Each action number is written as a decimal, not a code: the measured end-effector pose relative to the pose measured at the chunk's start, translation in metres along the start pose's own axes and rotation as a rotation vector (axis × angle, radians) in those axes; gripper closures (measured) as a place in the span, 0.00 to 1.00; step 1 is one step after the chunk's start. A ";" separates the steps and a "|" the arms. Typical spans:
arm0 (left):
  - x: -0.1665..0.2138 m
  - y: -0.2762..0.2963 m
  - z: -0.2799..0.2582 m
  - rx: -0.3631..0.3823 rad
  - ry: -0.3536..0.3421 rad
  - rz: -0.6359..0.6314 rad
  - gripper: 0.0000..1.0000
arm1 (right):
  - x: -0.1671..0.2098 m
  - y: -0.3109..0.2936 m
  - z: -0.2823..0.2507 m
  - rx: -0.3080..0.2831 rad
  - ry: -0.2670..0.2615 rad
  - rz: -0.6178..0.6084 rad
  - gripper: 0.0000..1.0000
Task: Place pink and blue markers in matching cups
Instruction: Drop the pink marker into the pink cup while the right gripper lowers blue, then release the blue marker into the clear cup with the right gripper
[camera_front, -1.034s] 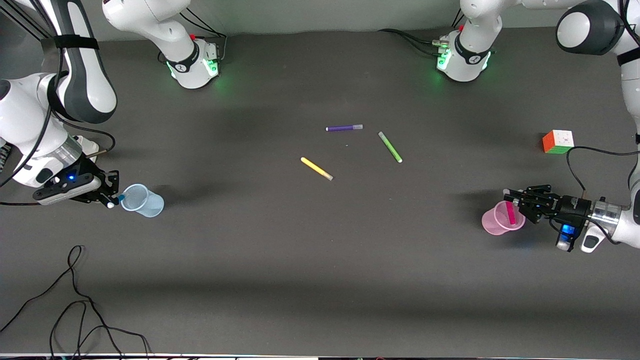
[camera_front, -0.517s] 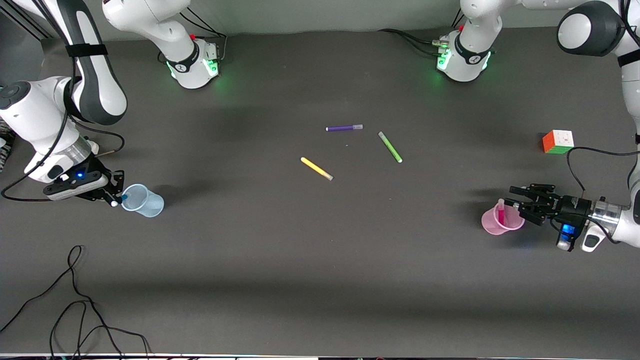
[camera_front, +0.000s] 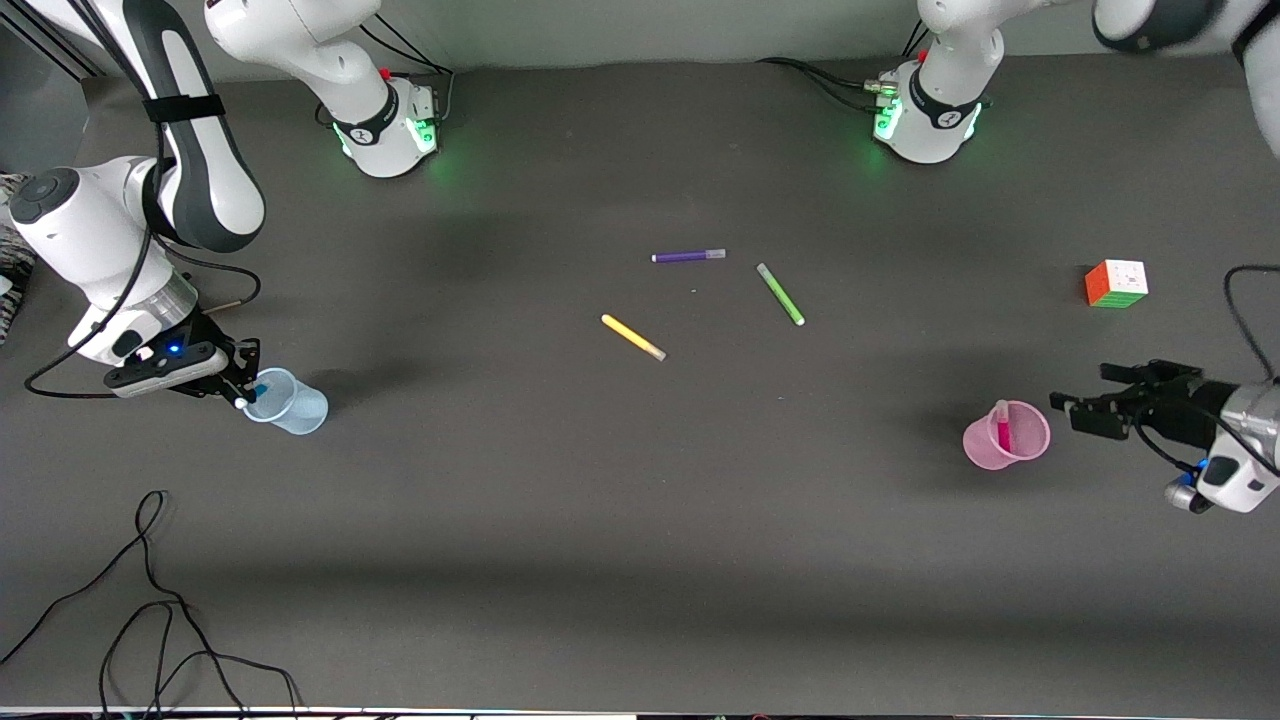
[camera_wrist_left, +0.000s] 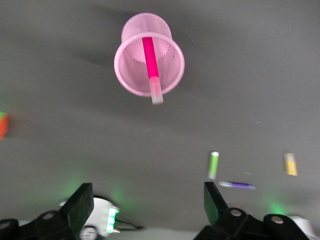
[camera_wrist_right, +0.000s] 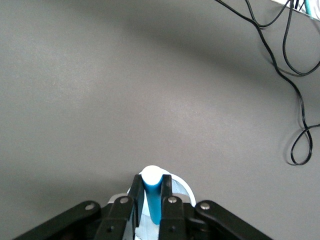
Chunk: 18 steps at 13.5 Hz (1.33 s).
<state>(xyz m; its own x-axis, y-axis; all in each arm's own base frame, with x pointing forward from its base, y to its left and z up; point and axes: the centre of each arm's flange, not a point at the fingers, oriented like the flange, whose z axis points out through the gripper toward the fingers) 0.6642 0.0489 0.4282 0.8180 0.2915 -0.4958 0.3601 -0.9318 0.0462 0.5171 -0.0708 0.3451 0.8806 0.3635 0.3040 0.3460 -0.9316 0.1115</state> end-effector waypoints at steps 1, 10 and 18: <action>-0.033 0.026 -0.019 0.073 0.067 0.032 0.02 | 0.000 0.000 0.001 0.000 -0.001 0.000 0.82; -0.198 0.043 -0.041 0.216 0.440 0.131 0.01 | 0.000 0.000 0.002 -0.004 -0.001 0.000 0.54; -0.220 0.040 -0.066 0.212 0.531 0.275 0.01 | 0.008 0.005 -0.005 -0.015 0.024 0.004 0.00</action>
<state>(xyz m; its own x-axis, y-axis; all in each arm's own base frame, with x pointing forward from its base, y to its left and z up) 0.5278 -0.0382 0.5966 0.9986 0.0523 0.0105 0.0531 -0.9946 -0.0892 0.5238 -0.0723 0.3530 0.8739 0.3593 0.3274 0.3369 -0.9332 0.1247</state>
